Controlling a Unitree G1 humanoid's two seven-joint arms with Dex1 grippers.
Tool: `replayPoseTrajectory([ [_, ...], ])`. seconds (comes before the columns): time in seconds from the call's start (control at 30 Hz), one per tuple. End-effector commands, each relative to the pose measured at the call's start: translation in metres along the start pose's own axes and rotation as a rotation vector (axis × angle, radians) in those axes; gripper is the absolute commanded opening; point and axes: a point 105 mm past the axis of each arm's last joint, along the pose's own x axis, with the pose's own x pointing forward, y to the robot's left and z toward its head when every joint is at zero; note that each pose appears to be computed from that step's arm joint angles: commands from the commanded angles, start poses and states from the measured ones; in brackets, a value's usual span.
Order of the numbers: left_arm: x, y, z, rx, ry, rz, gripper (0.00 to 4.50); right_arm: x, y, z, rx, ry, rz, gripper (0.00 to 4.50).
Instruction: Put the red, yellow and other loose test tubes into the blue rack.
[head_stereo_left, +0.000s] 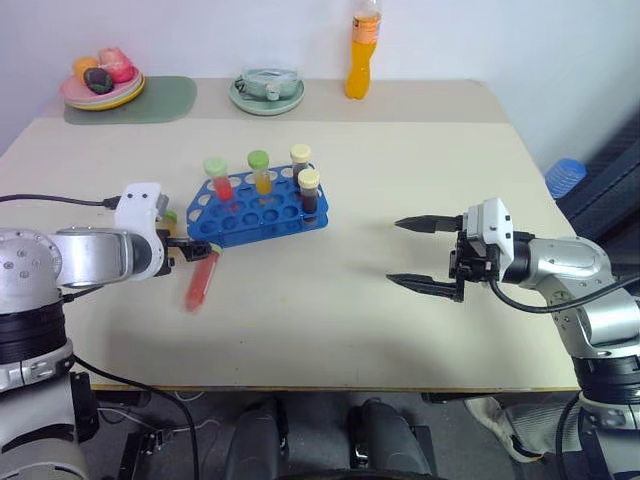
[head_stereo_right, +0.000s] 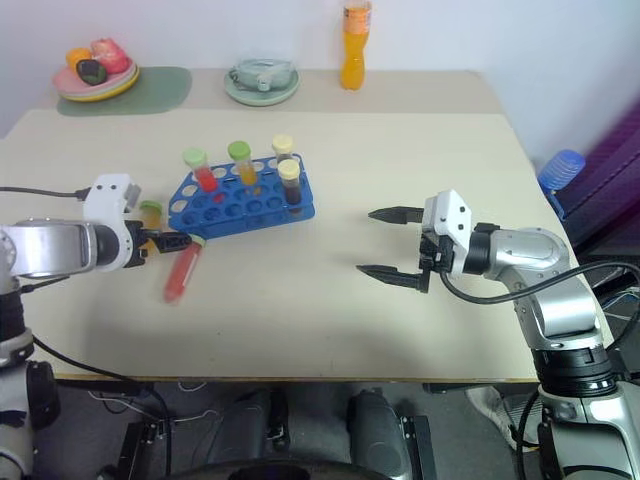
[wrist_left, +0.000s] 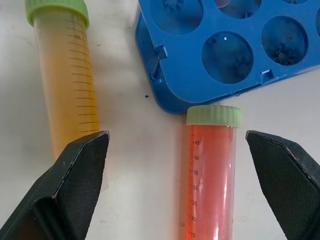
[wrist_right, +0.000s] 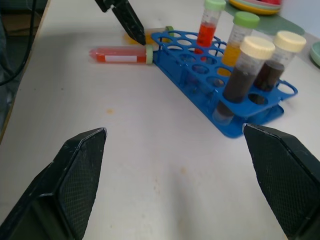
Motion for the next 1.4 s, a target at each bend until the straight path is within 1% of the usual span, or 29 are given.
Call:
replayPoseTrajectory([
  [0.03,-0.009,0.004,0.015,-0.013,-0.025,0.009,4.50,-0.002,-0.003,0.015,-0.041,-0.031,-0.021,4.47],
  [0.17,-0.015,0.013,0.025,-0.045,-0.034,0.021,4.50,0.000,-0.003,0.015,-0.038,-0.031,-0.026,4.47],
  [0.37,-0.035,0.030,0.052,-0.105,-0.080,0.046,4.50,0.004,-0.005,0.016,-0.035,-0.042,-0.028,4.47],
  [0.57,-0.037,0.049,0.059,-0.176,-0.043,0.120,4.50,0.005,-0.007,0.014,-0.034,-0.048,-0.029,4.47],
  [0.73,-0.027,0.061,0.063,-0.257,0.004,0.201,4.50,0.004,-0.008,0.013,-0.031,-0.051,-0.042,4.47],
  [1.0,-0.010,0.056,0.067,-0.293,0.035,0.246,4.50,0.001,-0.007,0.011,-0.027,-0.048,-0.058,4.47],
  [1.2,0.009,0.056,0.060,-0.353,0.081,0.283,4.50,0.000,-0.003,0.011,-0.027,-0.053,-0.062,4.47],
  [1.4,0.016,0.062,0.055,-0.402,0.104,0.309,4.50,0.000,0.000,0.014,-0.034,-0.065,-0.057,4.47],
])
